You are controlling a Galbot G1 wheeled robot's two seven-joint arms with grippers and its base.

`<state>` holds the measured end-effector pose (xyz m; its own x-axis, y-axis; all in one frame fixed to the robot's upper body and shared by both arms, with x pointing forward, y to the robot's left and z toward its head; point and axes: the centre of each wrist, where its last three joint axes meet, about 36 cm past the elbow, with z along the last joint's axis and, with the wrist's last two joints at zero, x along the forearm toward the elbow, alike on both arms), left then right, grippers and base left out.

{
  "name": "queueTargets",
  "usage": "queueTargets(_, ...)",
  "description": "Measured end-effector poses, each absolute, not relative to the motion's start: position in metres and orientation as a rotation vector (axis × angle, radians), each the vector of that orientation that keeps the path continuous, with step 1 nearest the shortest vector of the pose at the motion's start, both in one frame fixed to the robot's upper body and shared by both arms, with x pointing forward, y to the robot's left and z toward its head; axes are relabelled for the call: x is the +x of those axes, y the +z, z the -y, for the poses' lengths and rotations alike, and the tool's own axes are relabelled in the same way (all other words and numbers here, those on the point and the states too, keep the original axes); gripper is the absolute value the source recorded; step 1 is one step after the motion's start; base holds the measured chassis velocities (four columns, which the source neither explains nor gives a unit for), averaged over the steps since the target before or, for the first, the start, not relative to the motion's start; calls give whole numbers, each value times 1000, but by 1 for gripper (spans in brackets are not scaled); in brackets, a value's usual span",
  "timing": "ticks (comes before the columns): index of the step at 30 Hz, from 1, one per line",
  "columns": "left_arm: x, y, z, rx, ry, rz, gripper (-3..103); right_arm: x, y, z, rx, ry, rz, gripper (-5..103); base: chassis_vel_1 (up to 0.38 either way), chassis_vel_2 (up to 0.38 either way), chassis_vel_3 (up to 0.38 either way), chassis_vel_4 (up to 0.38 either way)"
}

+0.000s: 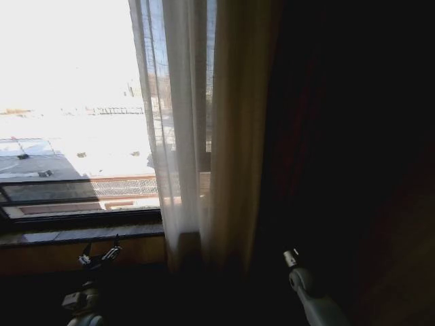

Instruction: Open the curtains by pulling them apart, changing their state from closed to fully open.

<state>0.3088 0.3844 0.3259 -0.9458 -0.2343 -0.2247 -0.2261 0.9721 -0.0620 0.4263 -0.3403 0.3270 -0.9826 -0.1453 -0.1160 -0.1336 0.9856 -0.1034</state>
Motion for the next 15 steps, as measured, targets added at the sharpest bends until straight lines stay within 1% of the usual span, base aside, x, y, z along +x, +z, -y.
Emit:
queueTargets(9,309,326,-384,-342,-52,-2888,100,423,329,337,-202,-147,-3007,100,0,0,0,0)
queueTargets(12,309,326,-384,-342,-52,-2888,100,422,329,337,-204,-147,-3006,100,51,-7,-51,-9)
queueTargets(15,309,326,-384,-342,-52,-2888,100,422,329,336,-208,-147,-3006,100,135,1,-114,-10)
